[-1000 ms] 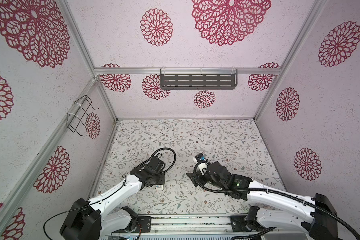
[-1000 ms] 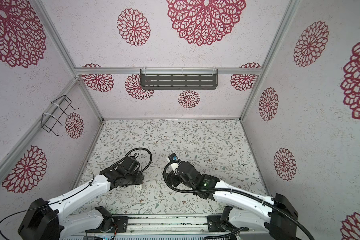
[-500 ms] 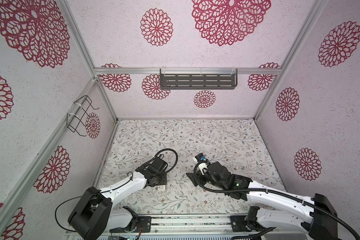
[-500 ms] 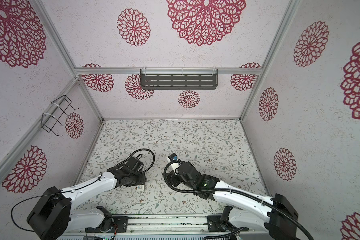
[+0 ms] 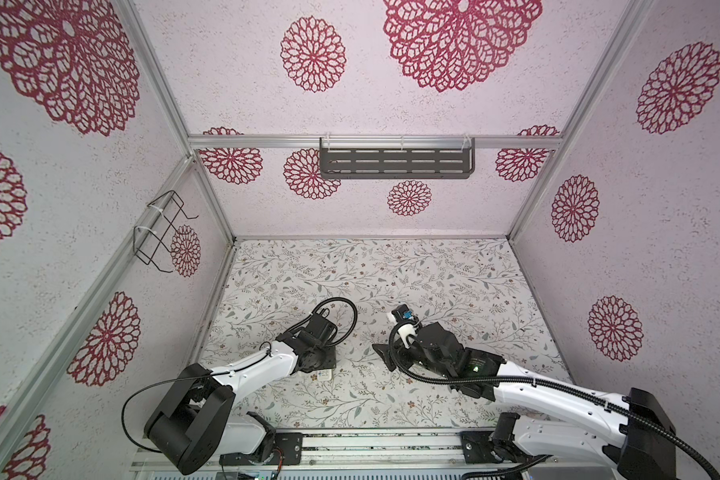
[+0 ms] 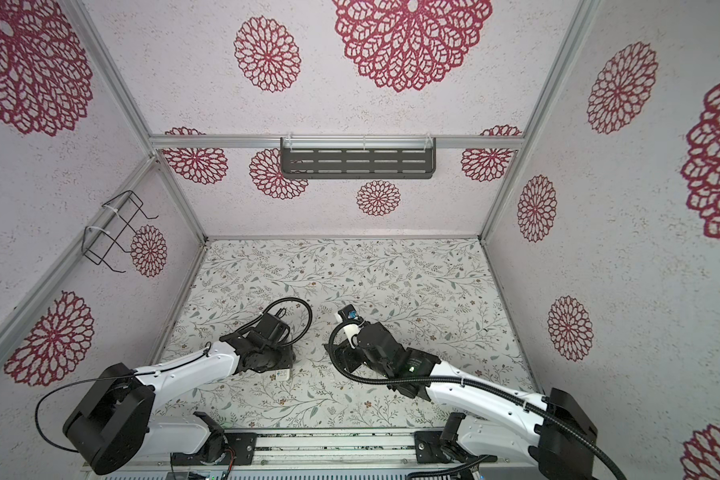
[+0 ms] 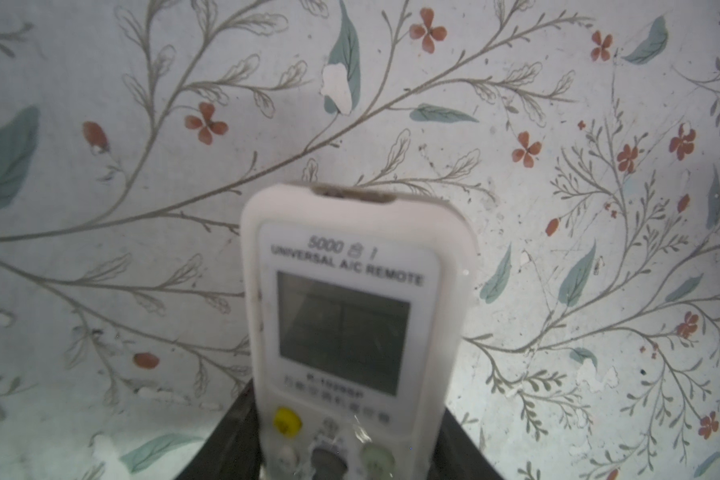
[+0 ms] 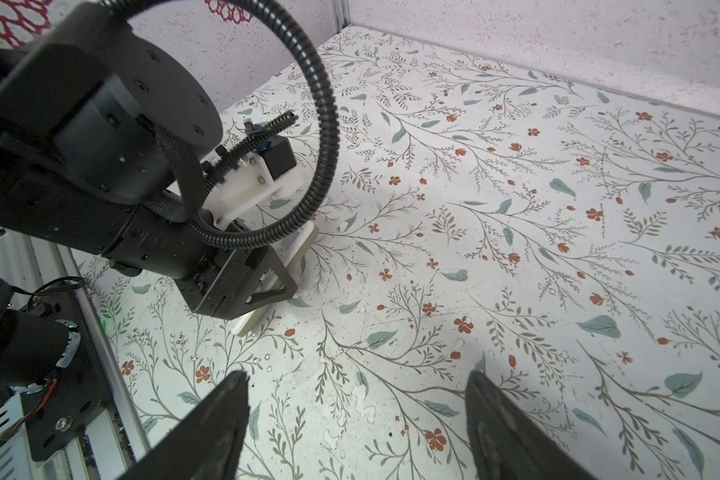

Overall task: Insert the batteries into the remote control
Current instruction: 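Lower the white remote with the left gripper onto the table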

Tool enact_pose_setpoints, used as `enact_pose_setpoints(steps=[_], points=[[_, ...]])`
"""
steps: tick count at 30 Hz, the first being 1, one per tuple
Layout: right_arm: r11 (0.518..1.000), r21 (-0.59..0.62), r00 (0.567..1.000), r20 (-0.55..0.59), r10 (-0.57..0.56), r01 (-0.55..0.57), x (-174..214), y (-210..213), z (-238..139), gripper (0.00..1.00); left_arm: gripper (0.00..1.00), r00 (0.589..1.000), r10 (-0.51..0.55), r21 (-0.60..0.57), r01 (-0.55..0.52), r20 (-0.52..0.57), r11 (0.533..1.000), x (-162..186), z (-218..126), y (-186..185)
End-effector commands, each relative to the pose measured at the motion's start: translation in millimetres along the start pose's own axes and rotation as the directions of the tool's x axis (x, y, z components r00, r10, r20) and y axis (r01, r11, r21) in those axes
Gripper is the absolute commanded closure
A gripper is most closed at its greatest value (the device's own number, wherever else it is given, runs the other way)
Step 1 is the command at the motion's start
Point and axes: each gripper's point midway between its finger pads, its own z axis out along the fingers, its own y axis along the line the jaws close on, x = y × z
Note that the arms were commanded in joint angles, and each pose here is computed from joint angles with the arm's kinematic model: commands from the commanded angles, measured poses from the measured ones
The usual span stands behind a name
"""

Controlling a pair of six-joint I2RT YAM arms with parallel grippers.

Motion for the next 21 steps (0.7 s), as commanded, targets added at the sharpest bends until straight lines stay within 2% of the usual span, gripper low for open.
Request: enact_pose_setpoints(steps=[1,10,21], points=[[0.999,-0.014,0.999,0.036,0.032,-0.032,-8.4,0.7,-5.2,0.17,0.71,1.000,-0.010,-0.003,0.010,-0.008,1.000,5.7,7.1,2.7],[0.999,-0.005,0.998,0.045,0.042,-0.042,-9.5,-1.8,-6.6,0.17,0.69,1.000,-0.013,-0.009,0.012,-0.013,1.000,7.6,11.7,4.4],[0.998,0.040,0.997,0.062,0.045,-0.048,-8.3,-13.1,-14.3,0.17,0.53,1.000,-0.016,-0.015,0.015,-0.015,1.000,7.9,14.2,5.3]])
